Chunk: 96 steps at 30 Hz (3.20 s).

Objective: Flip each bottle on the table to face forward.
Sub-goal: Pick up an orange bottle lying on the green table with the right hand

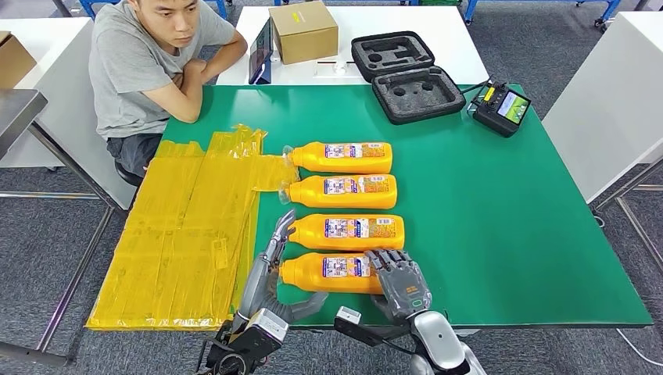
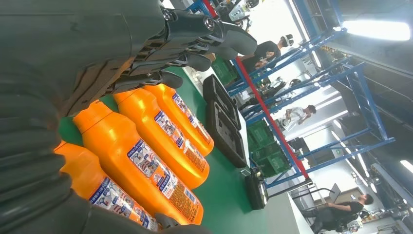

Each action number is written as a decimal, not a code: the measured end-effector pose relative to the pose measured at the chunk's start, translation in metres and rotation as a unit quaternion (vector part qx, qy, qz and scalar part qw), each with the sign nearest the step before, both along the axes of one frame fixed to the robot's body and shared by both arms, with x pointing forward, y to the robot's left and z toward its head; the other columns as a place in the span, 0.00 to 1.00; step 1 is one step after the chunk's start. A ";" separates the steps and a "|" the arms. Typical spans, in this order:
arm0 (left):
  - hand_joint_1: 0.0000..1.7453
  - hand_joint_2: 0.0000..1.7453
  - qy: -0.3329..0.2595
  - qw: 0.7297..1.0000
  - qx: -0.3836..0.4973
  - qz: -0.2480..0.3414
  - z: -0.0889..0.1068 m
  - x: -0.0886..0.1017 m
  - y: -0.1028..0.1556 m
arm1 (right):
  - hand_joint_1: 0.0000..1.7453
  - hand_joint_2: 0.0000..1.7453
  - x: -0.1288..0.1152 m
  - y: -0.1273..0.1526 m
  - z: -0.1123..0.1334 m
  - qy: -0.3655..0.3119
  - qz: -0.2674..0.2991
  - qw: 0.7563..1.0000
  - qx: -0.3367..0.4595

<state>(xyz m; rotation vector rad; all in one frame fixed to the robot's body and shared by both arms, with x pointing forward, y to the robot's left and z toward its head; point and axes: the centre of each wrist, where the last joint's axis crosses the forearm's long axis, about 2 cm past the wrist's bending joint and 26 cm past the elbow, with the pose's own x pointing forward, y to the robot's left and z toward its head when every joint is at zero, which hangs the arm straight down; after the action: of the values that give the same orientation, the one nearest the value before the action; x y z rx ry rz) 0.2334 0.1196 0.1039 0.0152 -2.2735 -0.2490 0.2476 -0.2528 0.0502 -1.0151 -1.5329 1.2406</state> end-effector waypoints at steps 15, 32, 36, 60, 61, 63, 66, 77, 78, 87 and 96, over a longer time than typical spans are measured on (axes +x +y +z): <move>0.00 1.00 -0.008 1.000 0.000 -0.017 0.005 0.005 -0.003 | 1.00 1.00 -0.006 -0.008 -0.005 0.052 0.061 0.977 0.196; 0.00 1.00 -0.082 0.995 -0.017 0.060 0.034 0.006 -0.001 | 1.00 1.00 -0.014 -0.011 -0.009 0.081 0.101 0.935 0.331; 0.00 1.00 -0.130 0.988 -0.023 0.079 0.054 0.003 0.005 | 1.00 1.00 -0.014 -0.013 -0.009 0.078 0.097 0.934 0.334; 0.00 1.00 -0.207 0.974 -0.056 0.077 0.098 -0.012 0.004 | 1.00 1.00 -0.010 -0.016 -0.013 0.017 0.037 0.943 0.329; 0.00 1.00 -0.197 0.976 -0.063 0.076 0.096 -0.012 0.004 | 1.00 1.00 -0.011 -0.017 -0.013 0.010 0.035 0.941 0.336; 0.00 1.00 -0.167 0.980 -0.082 0.073 0.089 -0.011 0.003 | 1.00 1.00 -0.014 -0.018 -0.012 -0.002 0.031 0.937 0.348; 0.00 1.00 -0.114 0.986 -0.102 0.062 0.075 -0.008 0.002 | 1.00 1.00 -0.019 -0.020 -0.009 -0.021 0.026 0.930 0.365; 0.00 1.00 0.016 0.985 -0.137 0.104 0.028 -0.003 0.010 | 1.00 1.00 -0.024 -0.025 0.001 -0.060 0.015 0.909 0.411; 0.00 1.00 0.020 0.984 -0.138 0.110 0.026 -0.003 0.011 | 1.00 1.00 -0.025 -0.025 0.001 -0.061 0.015 0.909 0.413; 0.00 1.00 0.020 0.981 -0.141 0.132 0.026 -0.004 0.014 | 1.00 1.00 -0.025 -0.026 0.002 -0.083 0.000 0.901 0.425; 0.00 1.00 0.039 0.981 -0.163 0.100 0.023 -0.003 0.011 | 1.00 1.00 -0.025 -0.026 0.003 -0.093 -0.003 0.899 0.427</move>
<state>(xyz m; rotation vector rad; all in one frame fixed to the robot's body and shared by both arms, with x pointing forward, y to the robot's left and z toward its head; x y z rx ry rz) 0.2300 0.1306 0.1273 0.0616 -2.1893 0.2246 0.2228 -0.2785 0.0536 -0.5435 -1.9430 0.3512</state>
